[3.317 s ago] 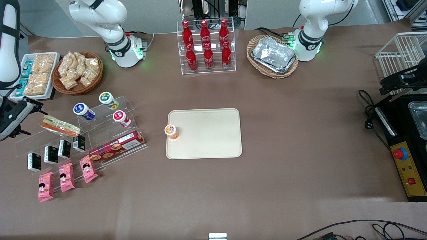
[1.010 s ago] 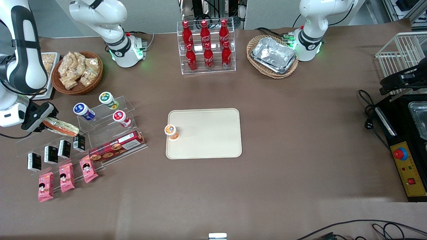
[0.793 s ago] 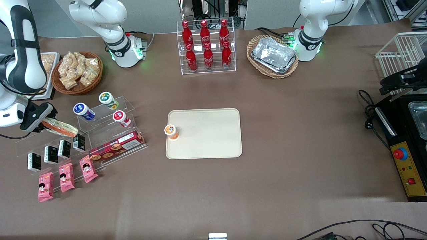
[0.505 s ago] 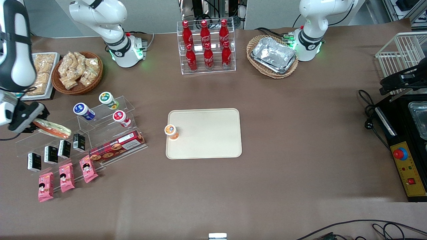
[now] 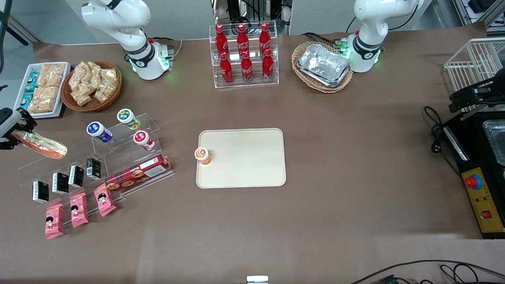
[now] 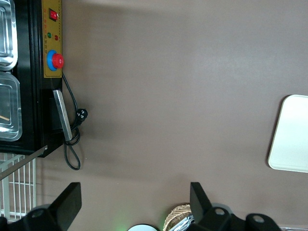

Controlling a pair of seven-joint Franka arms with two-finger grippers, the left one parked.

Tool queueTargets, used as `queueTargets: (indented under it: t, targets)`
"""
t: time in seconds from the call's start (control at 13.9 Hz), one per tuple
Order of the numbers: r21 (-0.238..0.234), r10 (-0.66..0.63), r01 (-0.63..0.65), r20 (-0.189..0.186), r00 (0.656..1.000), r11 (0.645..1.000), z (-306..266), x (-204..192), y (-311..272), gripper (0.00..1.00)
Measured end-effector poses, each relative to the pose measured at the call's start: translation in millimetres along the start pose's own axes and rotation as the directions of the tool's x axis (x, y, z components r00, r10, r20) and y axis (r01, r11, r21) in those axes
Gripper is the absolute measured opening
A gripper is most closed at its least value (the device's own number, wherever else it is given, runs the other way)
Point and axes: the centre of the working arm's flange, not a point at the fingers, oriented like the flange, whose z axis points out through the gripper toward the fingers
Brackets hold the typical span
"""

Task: Place sandwich on tray
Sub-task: 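Close the right gripper on the wrapped sandwich and lift it, then carry the sandwich with the right gripper over the cream tray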

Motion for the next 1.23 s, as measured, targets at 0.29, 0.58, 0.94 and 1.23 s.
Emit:
queueTargets:
  t: [0.29,0.58,0.94,1.23]
  targets:
    - [0.053,0.168,-0.170,0.039,0.985,0.984,-32.5,66.4,-38.9,0.24]
    - [0.055,0.343,-0.348,0.086,0.935,0.936,-43.6,145.2,-95.2,0.24]
    - [0.006,0.594,-0.599,0.130,0.794,0.800,-38.8,244.3,-195.9,0.24]
    - [-0.014,0.810,-0.819,0.158,0.564,0.573,-20.4,308.9,-280.6,0.24]
